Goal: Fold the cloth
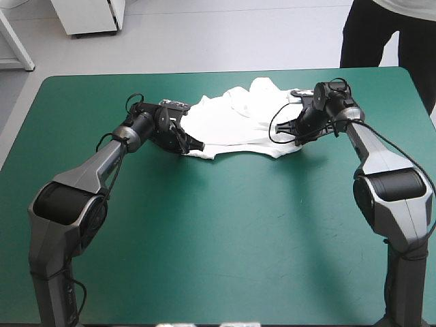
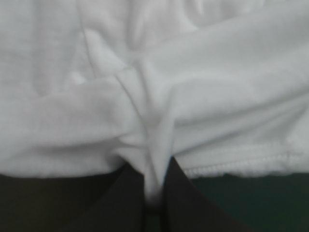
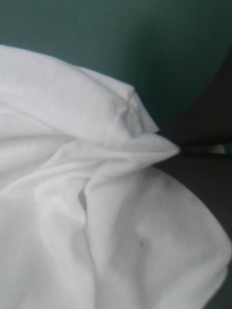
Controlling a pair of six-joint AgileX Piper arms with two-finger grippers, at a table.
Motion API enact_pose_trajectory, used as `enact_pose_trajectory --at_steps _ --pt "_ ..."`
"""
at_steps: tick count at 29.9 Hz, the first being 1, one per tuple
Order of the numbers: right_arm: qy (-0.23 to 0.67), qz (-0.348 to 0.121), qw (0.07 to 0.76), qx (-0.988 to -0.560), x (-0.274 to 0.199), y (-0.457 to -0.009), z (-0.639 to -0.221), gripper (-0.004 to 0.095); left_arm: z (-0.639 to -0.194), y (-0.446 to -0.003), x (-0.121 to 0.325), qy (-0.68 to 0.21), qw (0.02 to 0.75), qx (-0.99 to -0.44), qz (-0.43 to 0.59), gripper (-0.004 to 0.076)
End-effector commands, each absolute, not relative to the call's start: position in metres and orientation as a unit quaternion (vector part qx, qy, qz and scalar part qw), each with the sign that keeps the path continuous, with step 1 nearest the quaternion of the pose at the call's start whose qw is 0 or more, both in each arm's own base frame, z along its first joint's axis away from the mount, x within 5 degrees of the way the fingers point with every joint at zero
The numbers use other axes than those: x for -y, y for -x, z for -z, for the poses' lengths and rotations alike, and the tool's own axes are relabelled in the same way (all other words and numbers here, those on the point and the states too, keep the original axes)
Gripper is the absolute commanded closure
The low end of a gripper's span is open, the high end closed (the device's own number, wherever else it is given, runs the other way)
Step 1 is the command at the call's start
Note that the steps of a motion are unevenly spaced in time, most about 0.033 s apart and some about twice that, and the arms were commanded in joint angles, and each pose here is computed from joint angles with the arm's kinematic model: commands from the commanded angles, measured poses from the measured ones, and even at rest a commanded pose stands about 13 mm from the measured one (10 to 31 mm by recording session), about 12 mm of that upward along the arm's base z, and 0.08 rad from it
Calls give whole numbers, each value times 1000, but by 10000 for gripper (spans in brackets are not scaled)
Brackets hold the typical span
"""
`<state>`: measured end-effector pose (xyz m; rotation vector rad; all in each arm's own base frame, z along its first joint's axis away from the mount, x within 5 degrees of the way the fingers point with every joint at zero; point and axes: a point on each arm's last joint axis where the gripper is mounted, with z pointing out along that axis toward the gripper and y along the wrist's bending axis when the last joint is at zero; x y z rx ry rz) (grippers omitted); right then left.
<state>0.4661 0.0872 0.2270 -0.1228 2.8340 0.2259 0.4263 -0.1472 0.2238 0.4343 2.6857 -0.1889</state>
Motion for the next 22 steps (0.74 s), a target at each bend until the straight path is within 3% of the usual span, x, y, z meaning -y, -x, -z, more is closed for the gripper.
enact_pose_trajectory --at_steps 1,13,22 --pt "53 -93 220 -970 -86 -446 -306 925 -294 -410 146 -154 286 -941 89 734" --pt "78 -106 351 -927 -73 -363 -437 925 -414 -343 123 -159 410 -892 107 734" --pt "106 -129 489 -856 -60 -259 -532 925 -539 -258 96 -172 568 -796 120 734"
